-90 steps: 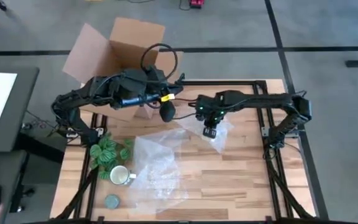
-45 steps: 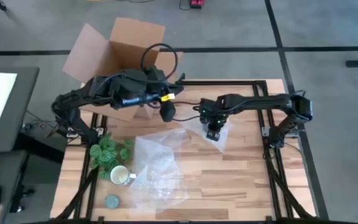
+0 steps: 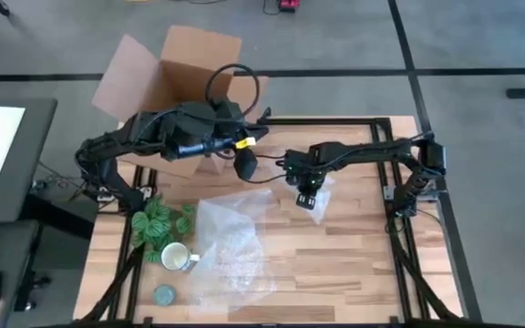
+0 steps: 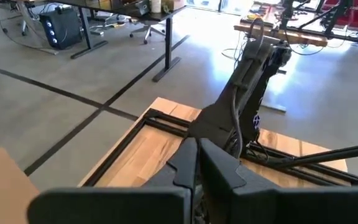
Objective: Wrap mug
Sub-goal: Wrap the green mug with bubble wrap
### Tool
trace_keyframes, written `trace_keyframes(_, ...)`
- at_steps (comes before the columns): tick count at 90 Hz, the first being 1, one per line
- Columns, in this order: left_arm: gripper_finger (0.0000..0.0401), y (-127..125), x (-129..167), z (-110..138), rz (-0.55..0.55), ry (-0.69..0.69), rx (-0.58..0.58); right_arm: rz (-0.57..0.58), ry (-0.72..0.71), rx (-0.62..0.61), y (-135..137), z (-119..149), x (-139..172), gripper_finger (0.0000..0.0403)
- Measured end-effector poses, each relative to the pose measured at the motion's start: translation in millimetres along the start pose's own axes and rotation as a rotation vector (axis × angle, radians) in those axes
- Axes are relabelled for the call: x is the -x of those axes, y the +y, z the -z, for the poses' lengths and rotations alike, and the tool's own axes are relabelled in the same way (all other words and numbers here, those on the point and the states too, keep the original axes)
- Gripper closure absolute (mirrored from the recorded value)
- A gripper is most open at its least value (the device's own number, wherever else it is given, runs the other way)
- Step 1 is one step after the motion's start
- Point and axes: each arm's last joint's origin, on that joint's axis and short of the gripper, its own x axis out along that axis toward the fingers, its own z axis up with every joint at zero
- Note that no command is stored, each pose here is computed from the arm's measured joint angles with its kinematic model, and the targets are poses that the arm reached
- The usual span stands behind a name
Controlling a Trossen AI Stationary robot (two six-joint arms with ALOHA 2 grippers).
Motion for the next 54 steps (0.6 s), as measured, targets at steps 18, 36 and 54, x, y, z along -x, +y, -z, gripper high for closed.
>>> trace_keyframes(18,0.0401,0.0,0.0,0.1,0.000,0.001,0.003,-0.010,-0.022,0.001,2.5,4.9,25.5,0.0403)
trace_keyframes(36,0.0401,0.0,0.0,0.1,0.000,0.001,0.003,-0.019,-0.031,-0.006,4.5,16.2,47.4,0.0403)
trace_keyframes(54,0.0401,0.0,0.0,0.1,0.000,0.001,0.003,-0.029,-0.089,-0.047,6.1,19.3,61.0,0.0403)
